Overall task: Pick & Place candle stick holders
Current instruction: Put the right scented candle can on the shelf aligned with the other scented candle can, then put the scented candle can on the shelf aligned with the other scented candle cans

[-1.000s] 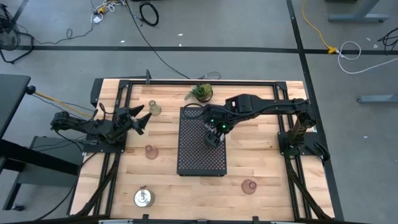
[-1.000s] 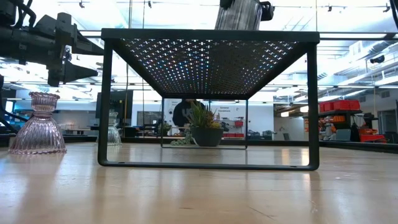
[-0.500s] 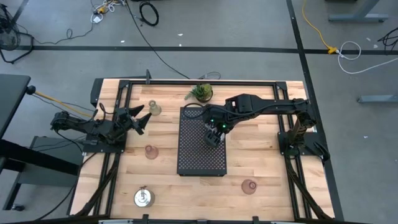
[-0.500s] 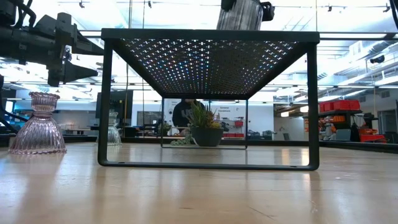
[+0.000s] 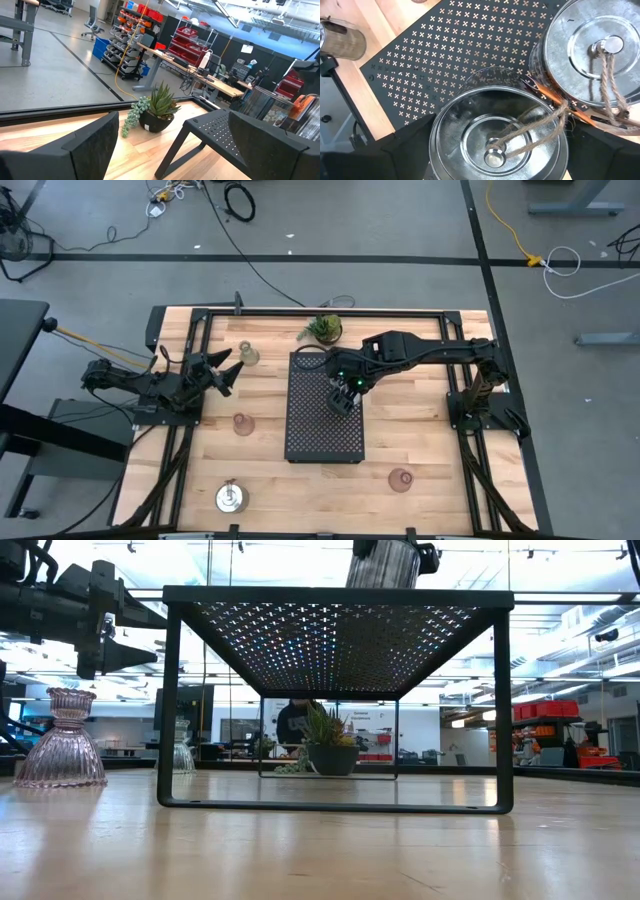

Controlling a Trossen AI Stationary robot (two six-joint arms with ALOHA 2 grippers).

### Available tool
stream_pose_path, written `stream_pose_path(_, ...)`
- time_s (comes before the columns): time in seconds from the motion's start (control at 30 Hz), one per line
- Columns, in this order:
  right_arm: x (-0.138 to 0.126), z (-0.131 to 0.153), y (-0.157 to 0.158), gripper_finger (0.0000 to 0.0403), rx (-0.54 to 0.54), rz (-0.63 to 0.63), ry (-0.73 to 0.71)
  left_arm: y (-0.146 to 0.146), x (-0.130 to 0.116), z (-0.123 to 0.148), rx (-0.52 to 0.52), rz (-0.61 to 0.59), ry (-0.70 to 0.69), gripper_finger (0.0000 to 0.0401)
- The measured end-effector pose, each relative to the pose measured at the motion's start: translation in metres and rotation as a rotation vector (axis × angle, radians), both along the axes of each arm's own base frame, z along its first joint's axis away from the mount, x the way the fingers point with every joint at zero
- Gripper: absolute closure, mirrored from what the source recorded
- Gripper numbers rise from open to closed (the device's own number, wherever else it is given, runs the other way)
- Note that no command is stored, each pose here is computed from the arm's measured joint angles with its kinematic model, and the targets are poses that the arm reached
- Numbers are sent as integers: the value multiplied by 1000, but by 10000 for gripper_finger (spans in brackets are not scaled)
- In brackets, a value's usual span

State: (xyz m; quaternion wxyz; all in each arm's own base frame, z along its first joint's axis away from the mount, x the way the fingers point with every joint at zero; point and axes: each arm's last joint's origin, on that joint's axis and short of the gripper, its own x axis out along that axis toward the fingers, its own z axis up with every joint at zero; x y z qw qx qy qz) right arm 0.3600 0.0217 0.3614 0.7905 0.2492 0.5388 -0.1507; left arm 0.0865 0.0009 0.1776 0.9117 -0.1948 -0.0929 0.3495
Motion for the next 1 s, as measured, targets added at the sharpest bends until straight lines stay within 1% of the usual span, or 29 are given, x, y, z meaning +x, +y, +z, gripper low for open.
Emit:
stream_pose_path(0.2,0,0,0,33,4,-2,2,0,0,0,0,0,0,23)
stream_pose_path(0.4,-1,0,0,7,6,-12,11,0,0,0,0,0,0,23)
stream_pose_path(1.0,-1,0,-2,4,16,-26,9,0,0,0,0,0,0,23)
